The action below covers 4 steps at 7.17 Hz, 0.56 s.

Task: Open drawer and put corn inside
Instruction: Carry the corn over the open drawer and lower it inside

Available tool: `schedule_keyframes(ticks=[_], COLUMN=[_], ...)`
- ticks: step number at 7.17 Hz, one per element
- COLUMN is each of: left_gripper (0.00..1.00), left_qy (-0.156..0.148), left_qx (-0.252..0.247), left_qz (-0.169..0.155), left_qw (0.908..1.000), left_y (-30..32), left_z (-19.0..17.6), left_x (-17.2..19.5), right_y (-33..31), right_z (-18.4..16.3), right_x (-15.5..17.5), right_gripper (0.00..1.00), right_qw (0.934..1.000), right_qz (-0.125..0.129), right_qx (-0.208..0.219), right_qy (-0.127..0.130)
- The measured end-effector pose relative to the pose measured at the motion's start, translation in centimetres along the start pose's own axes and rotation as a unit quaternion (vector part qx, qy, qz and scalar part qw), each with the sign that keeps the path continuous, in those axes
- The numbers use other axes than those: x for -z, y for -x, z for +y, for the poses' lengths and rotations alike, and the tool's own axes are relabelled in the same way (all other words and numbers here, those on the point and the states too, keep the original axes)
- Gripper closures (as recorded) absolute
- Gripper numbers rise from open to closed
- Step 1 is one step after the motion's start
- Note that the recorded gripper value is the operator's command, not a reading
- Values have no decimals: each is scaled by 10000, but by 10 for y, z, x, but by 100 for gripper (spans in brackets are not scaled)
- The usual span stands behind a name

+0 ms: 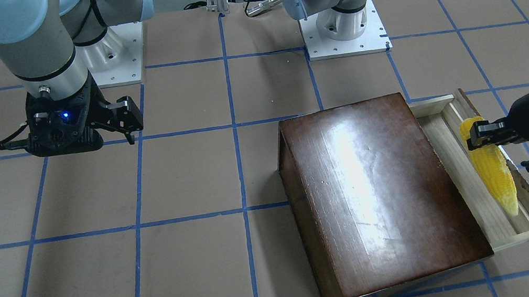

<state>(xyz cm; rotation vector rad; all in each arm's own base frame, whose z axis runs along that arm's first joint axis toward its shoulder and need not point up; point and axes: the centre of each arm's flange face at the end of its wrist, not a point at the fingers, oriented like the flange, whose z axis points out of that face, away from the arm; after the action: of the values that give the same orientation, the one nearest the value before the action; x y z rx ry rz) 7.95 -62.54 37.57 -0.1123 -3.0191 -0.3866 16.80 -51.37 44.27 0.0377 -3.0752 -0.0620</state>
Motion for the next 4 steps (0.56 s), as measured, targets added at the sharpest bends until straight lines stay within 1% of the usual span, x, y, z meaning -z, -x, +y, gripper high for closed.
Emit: schedule_keyframes(ticks=[1,2,4], left_gripper=[100,93,42], left_qy=[100,171,211], left_qx=[-8,-2,20], left_qz=[48,86,111], left_qw=[9999,9998,9997], left_y=[1,3,7], left_z=[-1,-3,-10], left_x=[-12,-22,-37], right_y=[0,0,0], right_z=[0,0,0], right_x=[0,0,0], right_gripper=[0,0,0], right_qw=[10000,10000,10000], right_qz=[1,3,7], right_qx=[0,0,0], right_qy=[0,-1,-5])
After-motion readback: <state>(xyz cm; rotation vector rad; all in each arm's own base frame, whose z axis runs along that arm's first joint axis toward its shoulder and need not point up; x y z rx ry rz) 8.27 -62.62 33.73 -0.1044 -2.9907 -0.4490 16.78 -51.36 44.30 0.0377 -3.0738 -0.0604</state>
